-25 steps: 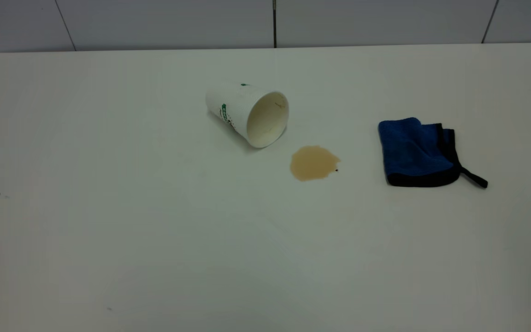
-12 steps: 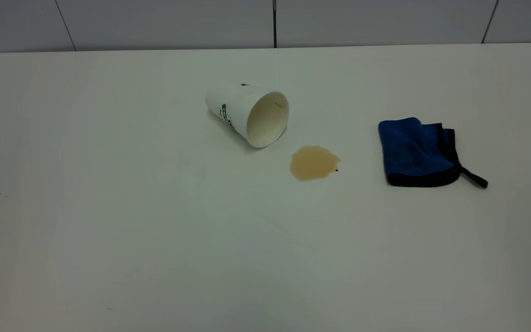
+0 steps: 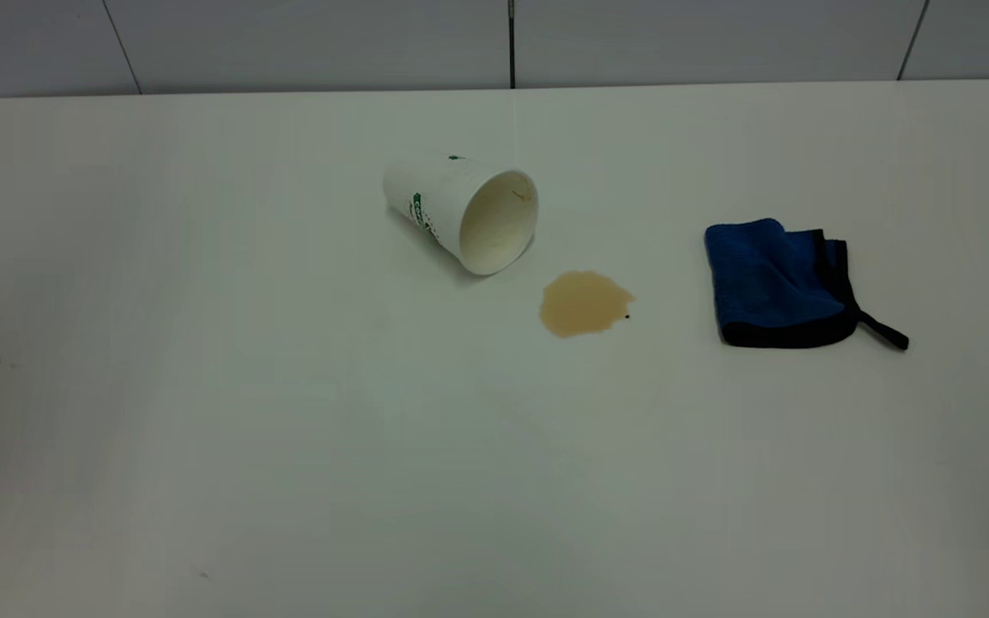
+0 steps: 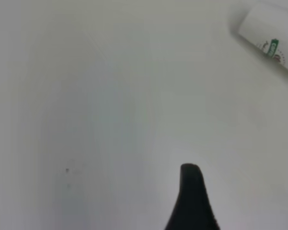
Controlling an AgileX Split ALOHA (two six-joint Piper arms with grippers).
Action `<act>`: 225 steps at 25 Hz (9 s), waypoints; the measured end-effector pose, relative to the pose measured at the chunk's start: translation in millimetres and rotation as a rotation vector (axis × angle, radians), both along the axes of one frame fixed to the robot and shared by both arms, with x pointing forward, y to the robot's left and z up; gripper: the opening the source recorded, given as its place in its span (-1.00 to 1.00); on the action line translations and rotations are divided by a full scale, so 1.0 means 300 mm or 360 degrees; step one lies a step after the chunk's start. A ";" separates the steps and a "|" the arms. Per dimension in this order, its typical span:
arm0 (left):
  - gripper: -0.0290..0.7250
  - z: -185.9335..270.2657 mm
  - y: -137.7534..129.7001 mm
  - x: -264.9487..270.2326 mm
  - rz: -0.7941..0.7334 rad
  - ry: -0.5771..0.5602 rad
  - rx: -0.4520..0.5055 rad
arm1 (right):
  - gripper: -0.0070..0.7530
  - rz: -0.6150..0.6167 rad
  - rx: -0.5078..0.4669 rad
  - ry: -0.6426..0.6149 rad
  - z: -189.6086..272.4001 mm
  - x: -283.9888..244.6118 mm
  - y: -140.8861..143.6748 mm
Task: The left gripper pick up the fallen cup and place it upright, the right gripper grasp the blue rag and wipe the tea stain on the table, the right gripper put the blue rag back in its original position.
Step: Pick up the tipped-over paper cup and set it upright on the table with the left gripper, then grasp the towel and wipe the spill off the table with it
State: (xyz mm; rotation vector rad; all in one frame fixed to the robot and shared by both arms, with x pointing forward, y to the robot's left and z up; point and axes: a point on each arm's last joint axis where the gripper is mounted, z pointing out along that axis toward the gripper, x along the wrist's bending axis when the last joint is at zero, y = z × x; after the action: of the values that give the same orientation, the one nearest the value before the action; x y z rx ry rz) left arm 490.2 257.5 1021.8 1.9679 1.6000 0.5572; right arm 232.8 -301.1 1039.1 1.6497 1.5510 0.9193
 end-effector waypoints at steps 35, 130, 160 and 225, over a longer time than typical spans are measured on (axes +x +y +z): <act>0.57 -0.600 -0.868 0.533 -0.0630 0.0002 0.0983 | 0.40 0.0000 0.0000 0.0000 0.000 0.000 0.000; 0.44 -0.101 -0.384 0.666 -0.0601 0.0500 0.0093 | 0.40 0.0000 0.0000 0.0000 0.000 0.000 0.000; 0.44 0.245 -0.025 -0.309 -0.0370 0.0629 0.0284 | 0.40 0.0000 0.0000 0.0000 0.000 0.000 0.000; 0.44 0.037 0.143 -0.893 0.0298 -0.0329 0.0069 | 0.68 0.0170 -0.0028 0.0294 0.032 0.281 0.028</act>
State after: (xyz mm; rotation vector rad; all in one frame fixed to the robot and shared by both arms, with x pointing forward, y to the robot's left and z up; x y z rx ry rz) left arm 222.4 300.5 1032.8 1.7367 1.6609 0.8466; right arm 317.1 -292.6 1048.8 1.6925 1.7811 0.8237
